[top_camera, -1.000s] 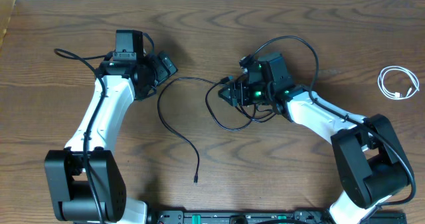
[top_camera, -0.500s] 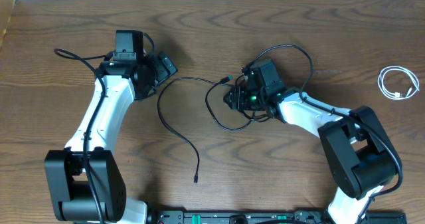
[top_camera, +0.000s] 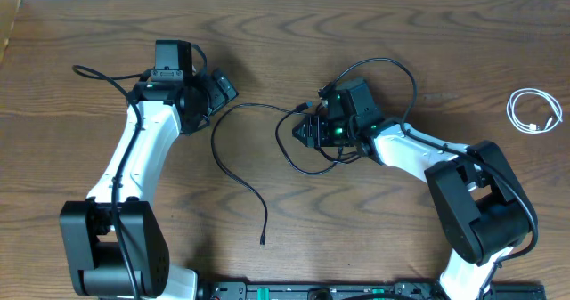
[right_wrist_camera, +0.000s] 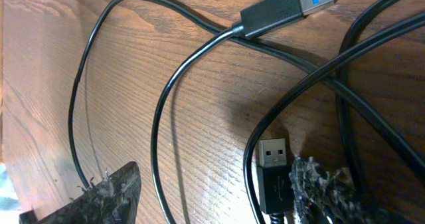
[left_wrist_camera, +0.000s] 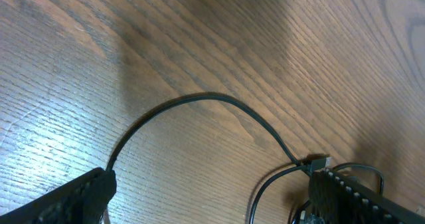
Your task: Untangle cables
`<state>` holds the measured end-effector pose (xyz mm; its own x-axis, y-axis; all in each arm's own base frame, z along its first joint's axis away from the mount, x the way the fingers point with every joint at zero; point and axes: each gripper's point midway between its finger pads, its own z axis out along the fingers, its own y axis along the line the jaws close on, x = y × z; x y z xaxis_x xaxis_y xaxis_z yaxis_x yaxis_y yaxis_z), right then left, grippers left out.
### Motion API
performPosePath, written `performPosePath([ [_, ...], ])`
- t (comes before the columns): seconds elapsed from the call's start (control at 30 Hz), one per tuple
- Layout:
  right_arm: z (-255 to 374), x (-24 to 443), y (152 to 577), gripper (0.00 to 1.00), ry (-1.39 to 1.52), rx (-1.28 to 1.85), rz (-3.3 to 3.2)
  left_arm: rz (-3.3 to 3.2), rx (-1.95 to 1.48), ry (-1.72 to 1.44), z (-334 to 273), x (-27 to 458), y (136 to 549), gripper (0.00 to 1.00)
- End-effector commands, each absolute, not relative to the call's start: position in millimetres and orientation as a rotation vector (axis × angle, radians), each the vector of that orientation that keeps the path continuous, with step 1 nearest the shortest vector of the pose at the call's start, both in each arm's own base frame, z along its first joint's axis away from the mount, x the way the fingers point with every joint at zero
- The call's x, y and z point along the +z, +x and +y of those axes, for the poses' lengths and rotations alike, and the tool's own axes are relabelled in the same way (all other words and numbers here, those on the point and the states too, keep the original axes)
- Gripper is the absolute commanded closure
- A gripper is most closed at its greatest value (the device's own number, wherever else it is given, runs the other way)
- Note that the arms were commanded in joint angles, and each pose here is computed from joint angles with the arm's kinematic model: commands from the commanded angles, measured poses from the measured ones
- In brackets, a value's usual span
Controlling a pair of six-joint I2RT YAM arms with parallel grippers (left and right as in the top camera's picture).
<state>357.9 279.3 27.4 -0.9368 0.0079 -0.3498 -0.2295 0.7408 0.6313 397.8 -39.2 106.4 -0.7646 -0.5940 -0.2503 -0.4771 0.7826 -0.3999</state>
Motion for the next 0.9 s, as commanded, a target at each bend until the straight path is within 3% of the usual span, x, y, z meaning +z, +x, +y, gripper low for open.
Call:
performPosePath([
  [0.0,283.4,27.4,351.9,0.33,-0.233,1.057,2.611,2.626,-0.419,-0.824,-35.5,99.1,393.9,0.02],
  [0.27,280.9,58.6,349.6,0.3,-0.469,1.089,2.634,2.626,-0.419,-0.824,-35.5,99.1,393.9,0.02],
  [0.57,249.8,26.3,324.1,0.28,-0.58,0.814,2.819,2.626,-0.419,-0.824,-35.5,99.1,393.9,0.02],
  [0.87,249.2,17.4,310.4,0.32,-0.639,0.789,2.866,2.626,-0.419,-0.824,-35.5,99.1,393.9,0.02],
])
